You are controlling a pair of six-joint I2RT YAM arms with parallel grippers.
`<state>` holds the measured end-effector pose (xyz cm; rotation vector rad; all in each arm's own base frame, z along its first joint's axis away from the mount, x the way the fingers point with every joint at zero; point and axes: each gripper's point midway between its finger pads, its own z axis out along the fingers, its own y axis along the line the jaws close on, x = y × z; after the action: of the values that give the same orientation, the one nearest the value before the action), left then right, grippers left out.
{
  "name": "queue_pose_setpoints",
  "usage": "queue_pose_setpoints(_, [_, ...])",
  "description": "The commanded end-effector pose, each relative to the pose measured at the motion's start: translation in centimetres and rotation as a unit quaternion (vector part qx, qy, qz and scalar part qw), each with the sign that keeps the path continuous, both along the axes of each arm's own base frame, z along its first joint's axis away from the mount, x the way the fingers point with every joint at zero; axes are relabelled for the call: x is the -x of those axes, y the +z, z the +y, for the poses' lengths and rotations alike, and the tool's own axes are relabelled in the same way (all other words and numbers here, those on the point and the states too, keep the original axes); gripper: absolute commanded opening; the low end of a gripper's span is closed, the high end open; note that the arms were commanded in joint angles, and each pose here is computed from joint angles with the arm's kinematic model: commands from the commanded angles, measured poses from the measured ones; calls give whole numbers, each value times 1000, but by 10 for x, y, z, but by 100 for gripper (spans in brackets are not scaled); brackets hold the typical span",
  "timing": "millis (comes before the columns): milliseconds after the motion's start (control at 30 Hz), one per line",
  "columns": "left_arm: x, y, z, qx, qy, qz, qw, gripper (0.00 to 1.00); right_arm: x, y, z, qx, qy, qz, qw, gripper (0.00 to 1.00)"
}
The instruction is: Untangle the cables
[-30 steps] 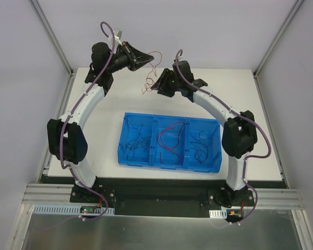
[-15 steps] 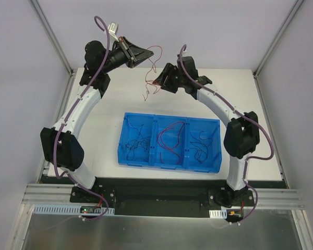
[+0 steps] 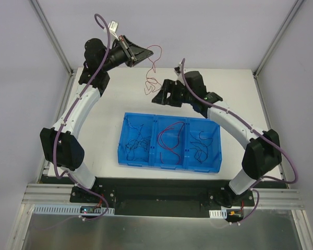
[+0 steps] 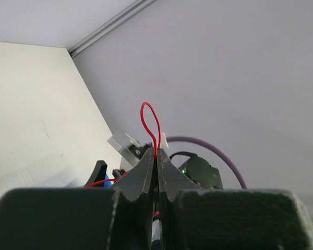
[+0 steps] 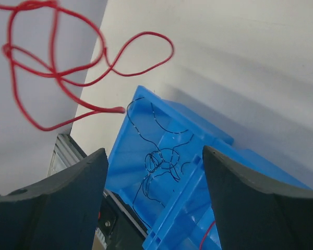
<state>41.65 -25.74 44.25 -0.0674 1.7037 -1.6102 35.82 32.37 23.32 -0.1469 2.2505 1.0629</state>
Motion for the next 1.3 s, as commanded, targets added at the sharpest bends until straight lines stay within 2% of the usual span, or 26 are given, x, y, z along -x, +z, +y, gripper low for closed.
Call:
queue_pose_setpoints(0, [2,24,5,3,7,-42,999,0,-6,33,13,-25,10,-122,992,77])
queue_pose_setpoints(200, [1,23,7,2,12,-38,999,0,-13,49,42,-37,-25,-173,984,78])
queue_pose_setpoints(300, [2,26,6,7,10,-36,999,0,-21,37,47,-70,-50,-154,984,78])
queue_pose_setpoints(433, [5,32,7,11,12,-42,999,0,-21,32,53,-89,-41,-170,980,78])
queue_pose_setpoints(800, [11,35,8,14,8,-42,999,0,-50,18,51,-85,-105,-167,977,82])
queue_pose_setpoints(933, [14,36,8,15,6,-42,999,0,-64,27,50,-96,-138,-175,970,82])
queue_pose_setpoints(1100, [15,34,8,15,5,-41,999,0,-71,49,60,-120,-128,-211,962,80])
queue_pose_setpoints(1267, [14,32,8,12,7,-41,999,0,-63,69,53,-115,-114,-252,954,80])
